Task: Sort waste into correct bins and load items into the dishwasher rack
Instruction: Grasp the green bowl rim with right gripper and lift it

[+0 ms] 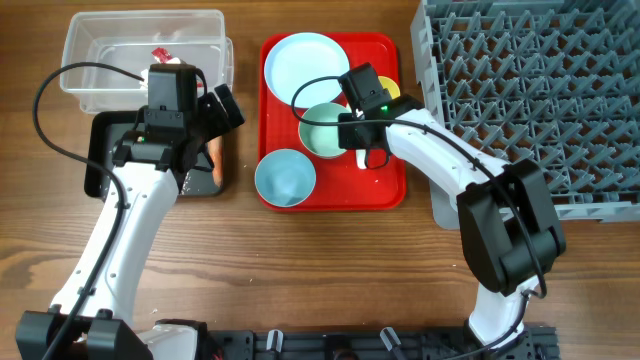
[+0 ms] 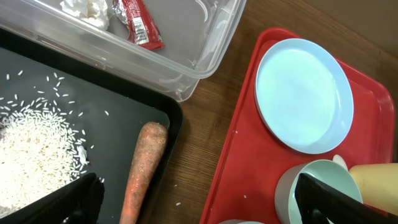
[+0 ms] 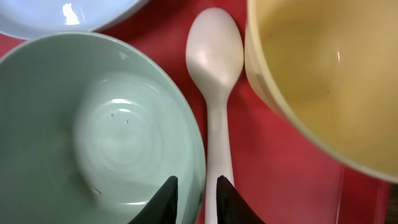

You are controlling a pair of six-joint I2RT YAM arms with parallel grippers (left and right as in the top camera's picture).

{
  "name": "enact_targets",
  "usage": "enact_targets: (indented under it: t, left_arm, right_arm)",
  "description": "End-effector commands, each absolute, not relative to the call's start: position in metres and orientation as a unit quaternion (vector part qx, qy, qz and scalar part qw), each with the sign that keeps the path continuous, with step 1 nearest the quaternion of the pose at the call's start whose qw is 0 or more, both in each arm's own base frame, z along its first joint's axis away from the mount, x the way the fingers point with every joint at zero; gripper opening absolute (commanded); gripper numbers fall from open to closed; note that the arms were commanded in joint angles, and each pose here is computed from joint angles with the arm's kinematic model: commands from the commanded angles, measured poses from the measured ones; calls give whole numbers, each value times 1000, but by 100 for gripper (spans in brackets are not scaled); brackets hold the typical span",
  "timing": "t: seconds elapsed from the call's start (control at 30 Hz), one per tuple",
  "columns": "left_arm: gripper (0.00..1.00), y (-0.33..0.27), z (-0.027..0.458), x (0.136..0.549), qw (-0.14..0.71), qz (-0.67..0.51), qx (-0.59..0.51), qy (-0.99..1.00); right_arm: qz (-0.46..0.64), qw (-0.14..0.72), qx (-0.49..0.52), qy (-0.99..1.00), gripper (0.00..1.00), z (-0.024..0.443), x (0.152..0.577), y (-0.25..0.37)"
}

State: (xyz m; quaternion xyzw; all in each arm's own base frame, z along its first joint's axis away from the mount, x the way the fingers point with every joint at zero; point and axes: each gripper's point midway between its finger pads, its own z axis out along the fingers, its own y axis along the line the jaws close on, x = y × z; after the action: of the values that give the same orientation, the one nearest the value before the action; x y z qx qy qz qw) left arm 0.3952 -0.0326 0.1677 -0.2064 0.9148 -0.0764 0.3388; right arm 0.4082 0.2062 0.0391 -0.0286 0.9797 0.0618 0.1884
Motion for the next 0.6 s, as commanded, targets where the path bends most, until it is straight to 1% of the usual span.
enact_targets:
  t: [0.0,0.07,0.13,0.2,0.27,0.3,0.47,0.57]
  left_arm:
    - [100,-29,167,397,340,-73,-218,912]
    - [100,-29,167,396,340,-73,-218,912]
    - [100,-29,167,396,340,-73,-218,912]
    - [100,-29,167,397,340,-73,-218,912]
    - [100,-29,167,397,340,-73,-218,912]
    - [100,-29,167,397,340,-73,-218,912]
    - [100,-29,167,396,340,-73,-218,912]
    - [100,-29,167,397,340,-73,-218,912]
  right_arm:
    - [47,194,-47,979,22,30,416,205]
    - [44,190,-52,979,21,25,415,205]
    - [42,187,-54,980,18,22,415,205]
    - [40,186,-61,980,14,20,415,204]
    - [40,188,-65,979,6,21,415,205]
    - [39,190,-64,979,4,21,416,205]
    - [41,204,-63,976,4,29,421,206]
    - [30,223,-58,973,4,48,423,200]
